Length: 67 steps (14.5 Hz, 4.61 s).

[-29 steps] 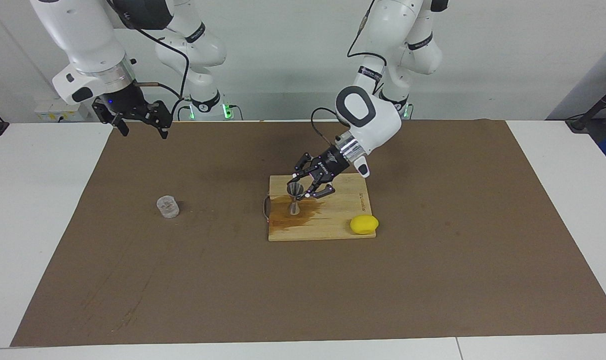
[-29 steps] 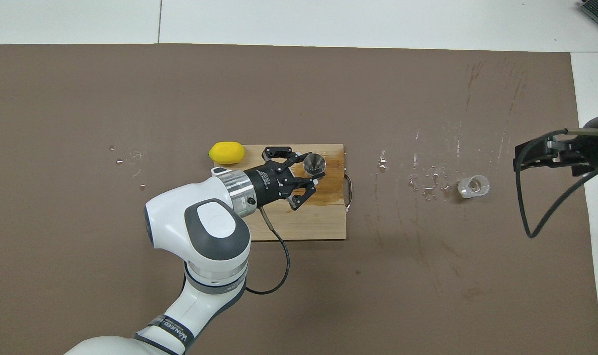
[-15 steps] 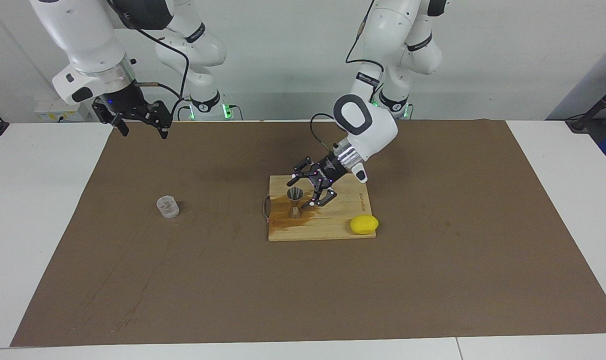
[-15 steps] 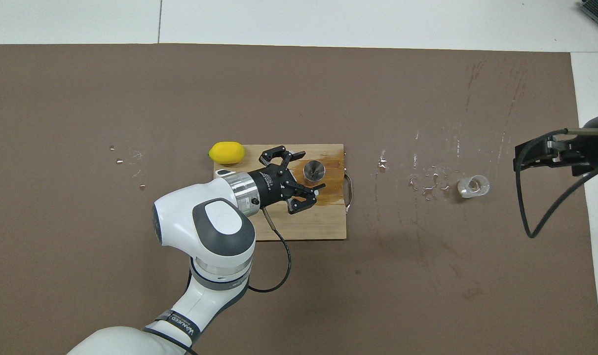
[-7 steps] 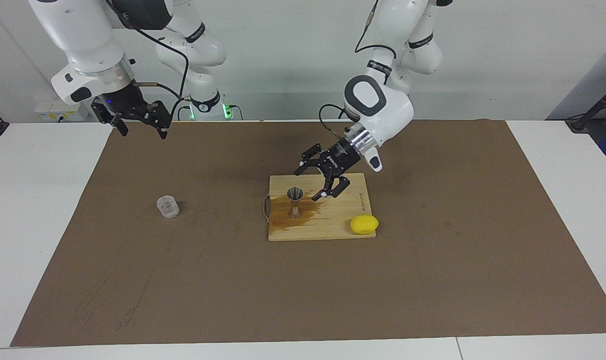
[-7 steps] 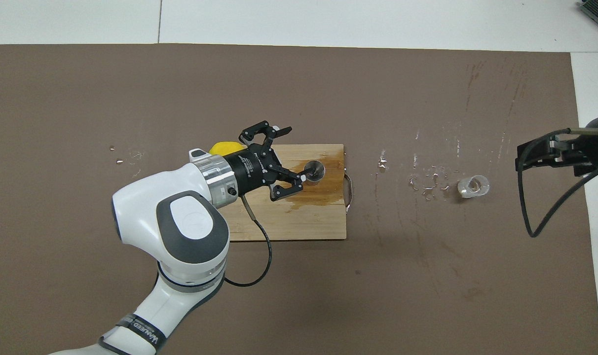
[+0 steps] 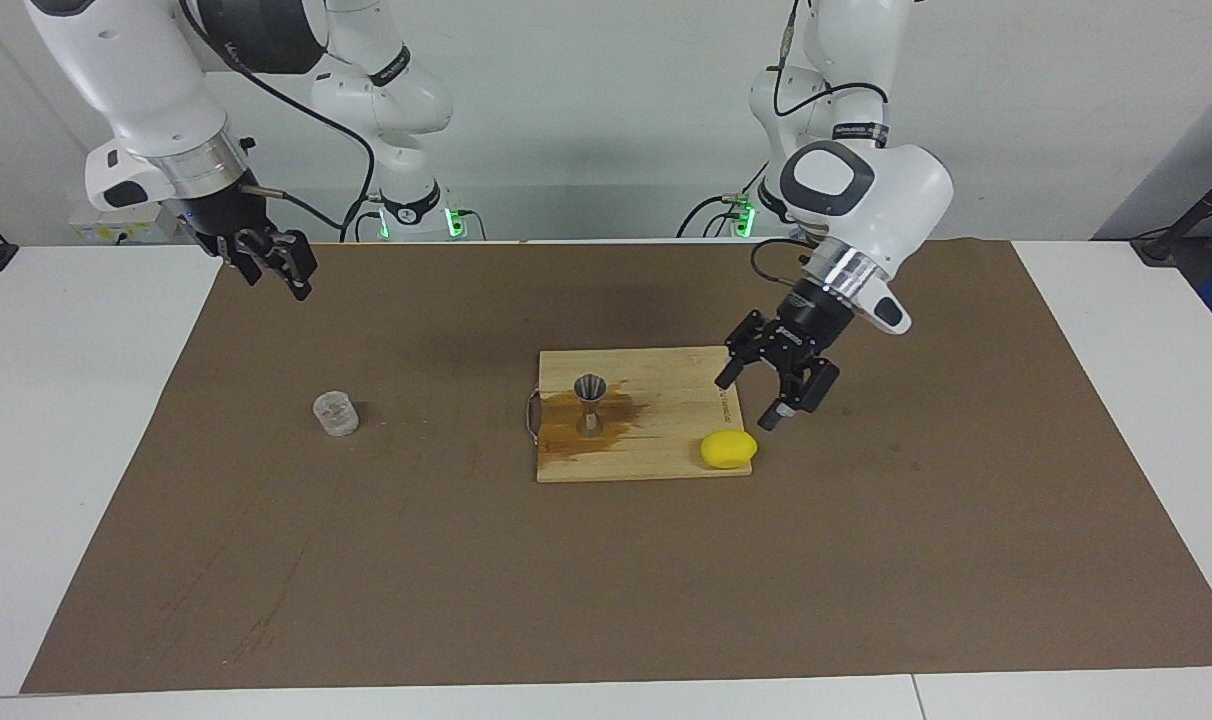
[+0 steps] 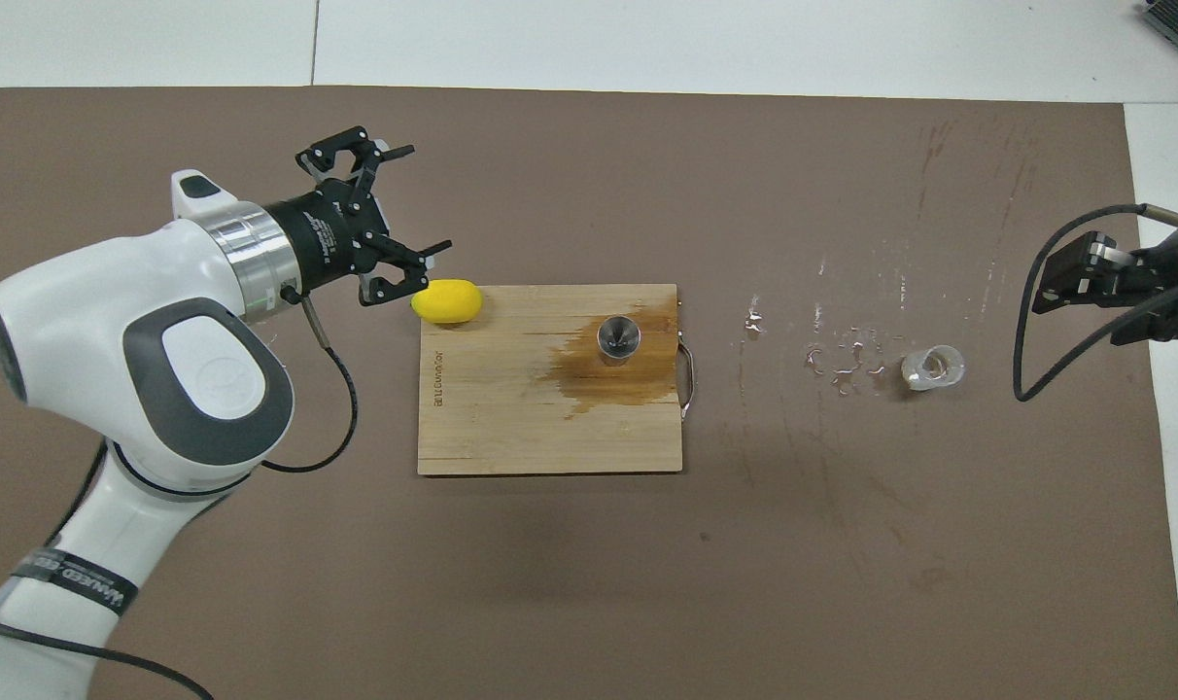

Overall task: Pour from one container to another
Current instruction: 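Retract the left gripper to rest while the right gripper reaches the glass, then grasp the clear glass cup with the right gripper, then lift the glass cup and carry it above the metal cup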

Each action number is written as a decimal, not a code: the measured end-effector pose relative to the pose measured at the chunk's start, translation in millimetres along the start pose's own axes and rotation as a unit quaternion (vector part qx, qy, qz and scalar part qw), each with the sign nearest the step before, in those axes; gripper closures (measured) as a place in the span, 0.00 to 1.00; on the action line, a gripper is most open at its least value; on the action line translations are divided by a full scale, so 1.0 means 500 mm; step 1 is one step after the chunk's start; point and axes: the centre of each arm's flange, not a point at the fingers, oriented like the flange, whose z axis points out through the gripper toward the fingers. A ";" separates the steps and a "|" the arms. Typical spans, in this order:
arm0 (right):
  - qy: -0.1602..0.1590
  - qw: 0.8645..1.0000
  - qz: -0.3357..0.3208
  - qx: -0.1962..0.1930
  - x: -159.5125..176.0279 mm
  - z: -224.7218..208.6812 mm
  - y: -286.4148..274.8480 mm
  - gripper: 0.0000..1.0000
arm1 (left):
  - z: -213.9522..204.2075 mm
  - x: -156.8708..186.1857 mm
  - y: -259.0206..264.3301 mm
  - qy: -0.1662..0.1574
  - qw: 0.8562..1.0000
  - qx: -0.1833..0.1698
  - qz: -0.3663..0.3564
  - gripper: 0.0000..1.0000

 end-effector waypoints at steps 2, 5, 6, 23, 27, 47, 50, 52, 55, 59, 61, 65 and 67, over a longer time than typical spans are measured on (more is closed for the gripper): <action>-0.014 0.994 0.107 0.018 0.029 0.053 0.031 0.07 | -0.043 0.013 0.057 0.069 0.991 -0.014 0.113 0.00; -0.028 0.967 0.251 0.027 0.050 0.128 0.057 0.05 | -0.082 0.032 0.099 0.155 0.958 -0.005 0.239 0.00; -0.039 0.958 0.284 0.030 0.054 0.155 0.060 0.04 | -0.089 0.039 0.101 0.176 0.946 0.014 0.270 0.00; -0.198 0.882 0.413 0.108 0.190 0.636 0.248 0.02 | -0.297 0.198 0.033 0.006 0.636 0.416 0.650 0.00; -0.227 0.870 0.421 0.119 0.175 0.652 0.237 0.03 | -0.361 0.150 0.065 -0.016 0.606 0.435 0.666 0.00; -0.258 0.866 0.409 0.130 0.128 0.604 0.176 0.50 | -0.408 0.075 0.081 -0.028 0.625 0.451 0.637 0.00; -0.231 0.868 0.419 0.130 0.118 0.581 0.096 0.50 | -0.409 0.074 0.081 -0.026 0.627 0.450 0.635 0.00; -0.208 0.869 0.429 0.132 0.105 0.565 0.015 0.50 | -0.411 0.076 0.082 -0.024 0.630 0.450 0.632 0.00; -0.179 0.868 0.441 0.142 0.075 0.540 -0.101 0.50 | -0.412 0.077 0.082 -0.024 0.631 0.450 0.632 0.00; -0.164 0.855 0.468 0.150 0.006 0.512 -0.252 0.50 | -0.416 0.073 0.082 -0.022 0.631 0.449 0.632 0.00; -0.164 0.852 0.475 0.147 -0.036 0.494 -0.319 0.50 | -0.417 0.073 0.082 -0.022 0.631 0.449 0.632 0.00; -0.136 0.841 0.505 0.137 -0.083 0.435 -0.415 0.50 | -0.417 0.073 0.082 -0.022 0.631 0.449 0.632 0.00; -0.122 0.838 0.513 0.137 -0.100 0.409 -0.447 0.50 | -0.417 0.073 0.082 -0.022 0.631 0.449 0.632 0.00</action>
